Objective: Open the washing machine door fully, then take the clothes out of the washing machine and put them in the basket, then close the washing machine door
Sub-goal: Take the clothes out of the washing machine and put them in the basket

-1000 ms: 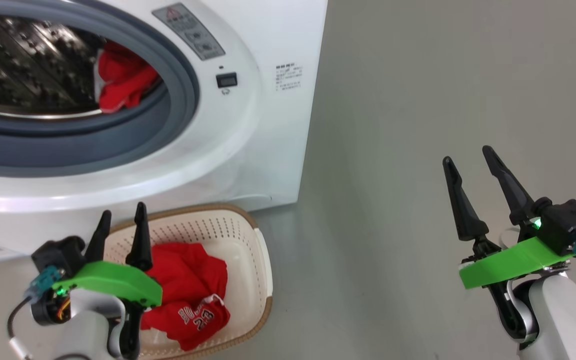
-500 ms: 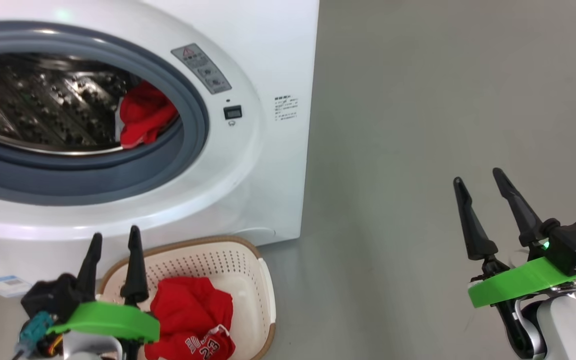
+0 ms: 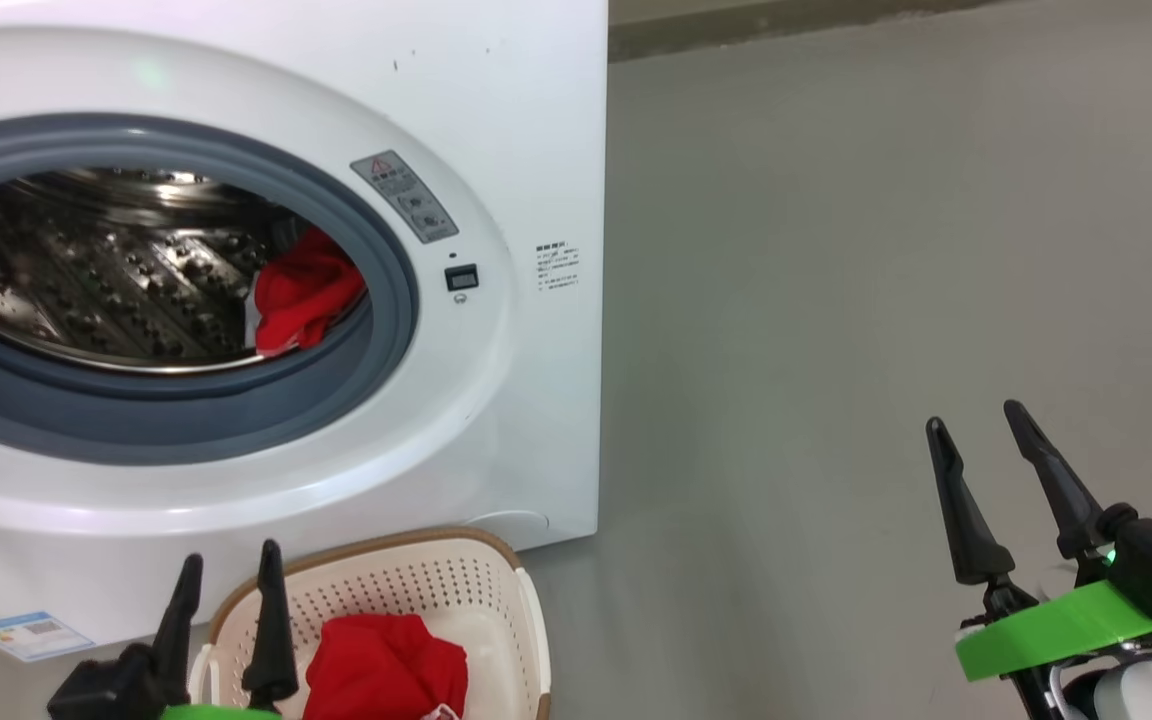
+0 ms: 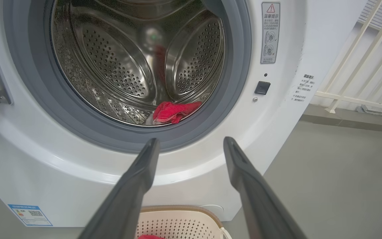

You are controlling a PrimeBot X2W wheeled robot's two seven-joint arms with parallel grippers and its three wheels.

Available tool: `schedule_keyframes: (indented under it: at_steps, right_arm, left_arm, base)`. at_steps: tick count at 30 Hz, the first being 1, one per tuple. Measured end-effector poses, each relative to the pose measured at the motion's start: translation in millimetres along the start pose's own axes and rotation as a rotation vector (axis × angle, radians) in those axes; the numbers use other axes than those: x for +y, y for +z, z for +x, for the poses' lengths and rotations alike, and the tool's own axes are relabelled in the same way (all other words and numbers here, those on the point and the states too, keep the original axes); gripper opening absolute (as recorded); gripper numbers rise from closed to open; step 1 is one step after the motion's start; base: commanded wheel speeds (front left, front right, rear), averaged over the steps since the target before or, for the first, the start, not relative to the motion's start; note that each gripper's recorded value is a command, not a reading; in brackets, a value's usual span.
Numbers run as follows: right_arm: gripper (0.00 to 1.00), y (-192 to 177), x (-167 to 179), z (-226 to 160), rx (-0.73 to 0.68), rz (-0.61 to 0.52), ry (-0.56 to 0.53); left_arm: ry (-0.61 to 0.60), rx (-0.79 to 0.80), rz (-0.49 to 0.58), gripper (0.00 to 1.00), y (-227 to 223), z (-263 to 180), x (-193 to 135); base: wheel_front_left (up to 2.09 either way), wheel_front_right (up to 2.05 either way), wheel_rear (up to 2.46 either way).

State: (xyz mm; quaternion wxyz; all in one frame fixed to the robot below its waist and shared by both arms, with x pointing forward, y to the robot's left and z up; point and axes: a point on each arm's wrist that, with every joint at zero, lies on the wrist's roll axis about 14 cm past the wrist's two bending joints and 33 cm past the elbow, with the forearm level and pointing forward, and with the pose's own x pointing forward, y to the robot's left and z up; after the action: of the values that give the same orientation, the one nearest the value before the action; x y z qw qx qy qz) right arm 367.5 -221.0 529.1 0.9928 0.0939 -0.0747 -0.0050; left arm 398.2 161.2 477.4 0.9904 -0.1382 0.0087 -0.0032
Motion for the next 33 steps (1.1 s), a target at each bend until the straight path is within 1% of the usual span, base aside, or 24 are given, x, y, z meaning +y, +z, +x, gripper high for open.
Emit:
schedule_keyframes:
  at_steps: [9, 14, 24, 33]
  right_arm:
    - [1.0, 10, -1, -16, -0.025, -0.011, -0.005]
    - [1.0, 15, -2, -19, -0.04, -0.012, -0.008]
    - [1.0, 13, 1, -19, -0.035, -0.013, 0.002]
    - [1.0, 11, 6, -18, -0.029, -0.011, 0.016]
  left_arm:
    - [0.005, -0.025, 0.01, 1.0, 9, -17, 4]
    - [-0.003, -0.024, 0.029, 1.0, 9, -22, 4]
    - [-0.002, -0.027, 0.063, 1.0, 10, -21, 4]
    - [-0.001, -0.028, 0.071, 1.0, 10, -22, 5]
  base:
    - [0.0, 0.0, 0.0]
    - [0.0, 0.0, 0.0]
    - [0.0, 0.0, 0.0]
    - [0.0, 0.0, 0.0]
